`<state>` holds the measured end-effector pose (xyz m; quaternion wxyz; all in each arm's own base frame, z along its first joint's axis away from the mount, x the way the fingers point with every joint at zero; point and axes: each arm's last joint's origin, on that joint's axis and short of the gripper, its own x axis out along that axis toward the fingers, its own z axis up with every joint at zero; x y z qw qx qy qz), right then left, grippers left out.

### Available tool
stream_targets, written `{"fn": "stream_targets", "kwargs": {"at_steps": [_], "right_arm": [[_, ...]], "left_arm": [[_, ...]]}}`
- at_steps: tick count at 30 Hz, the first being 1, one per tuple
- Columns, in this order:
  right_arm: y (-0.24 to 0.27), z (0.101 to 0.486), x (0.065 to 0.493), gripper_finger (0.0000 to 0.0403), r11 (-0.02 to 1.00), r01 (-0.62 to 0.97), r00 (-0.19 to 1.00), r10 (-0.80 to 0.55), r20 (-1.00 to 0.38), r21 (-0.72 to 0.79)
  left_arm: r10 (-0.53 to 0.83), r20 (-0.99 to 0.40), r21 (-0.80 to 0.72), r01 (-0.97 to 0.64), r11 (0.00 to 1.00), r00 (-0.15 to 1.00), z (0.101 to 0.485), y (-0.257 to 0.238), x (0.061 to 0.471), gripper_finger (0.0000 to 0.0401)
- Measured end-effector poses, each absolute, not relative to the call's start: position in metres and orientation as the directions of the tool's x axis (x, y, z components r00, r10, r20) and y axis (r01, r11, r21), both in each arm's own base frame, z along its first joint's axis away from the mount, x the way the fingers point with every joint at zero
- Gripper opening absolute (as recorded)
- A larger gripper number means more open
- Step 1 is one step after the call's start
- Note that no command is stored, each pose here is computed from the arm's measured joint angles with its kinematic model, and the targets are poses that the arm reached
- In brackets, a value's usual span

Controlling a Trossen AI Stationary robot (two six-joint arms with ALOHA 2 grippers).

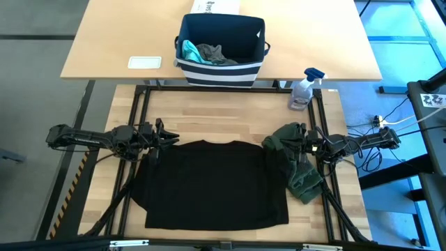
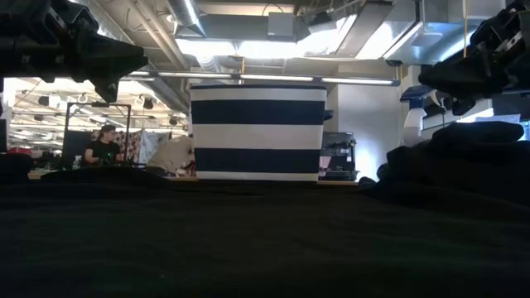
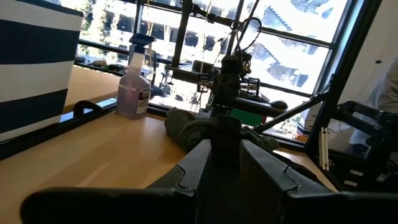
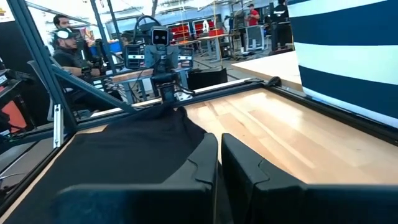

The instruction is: Fold Laundry from Bin

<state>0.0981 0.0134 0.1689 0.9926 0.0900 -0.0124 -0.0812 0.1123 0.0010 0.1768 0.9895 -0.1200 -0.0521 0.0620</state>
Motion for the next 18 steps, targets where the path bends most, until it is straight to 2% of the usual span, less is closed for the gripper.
{"fn": "stream_targets", "kwargs": {"at_steps": [18], "right_arm": [[0.0134, 0.1691, 0.0981, 0.0024, 0.97, 0.159, 0.986, -0.164, 0.011, 0.182]], "left_arm": [[0.191, 0.086, -0.242, -0.165, 0.956, 0.978, 0.1766, 0.0026, 0.1121, 0.008]]}}
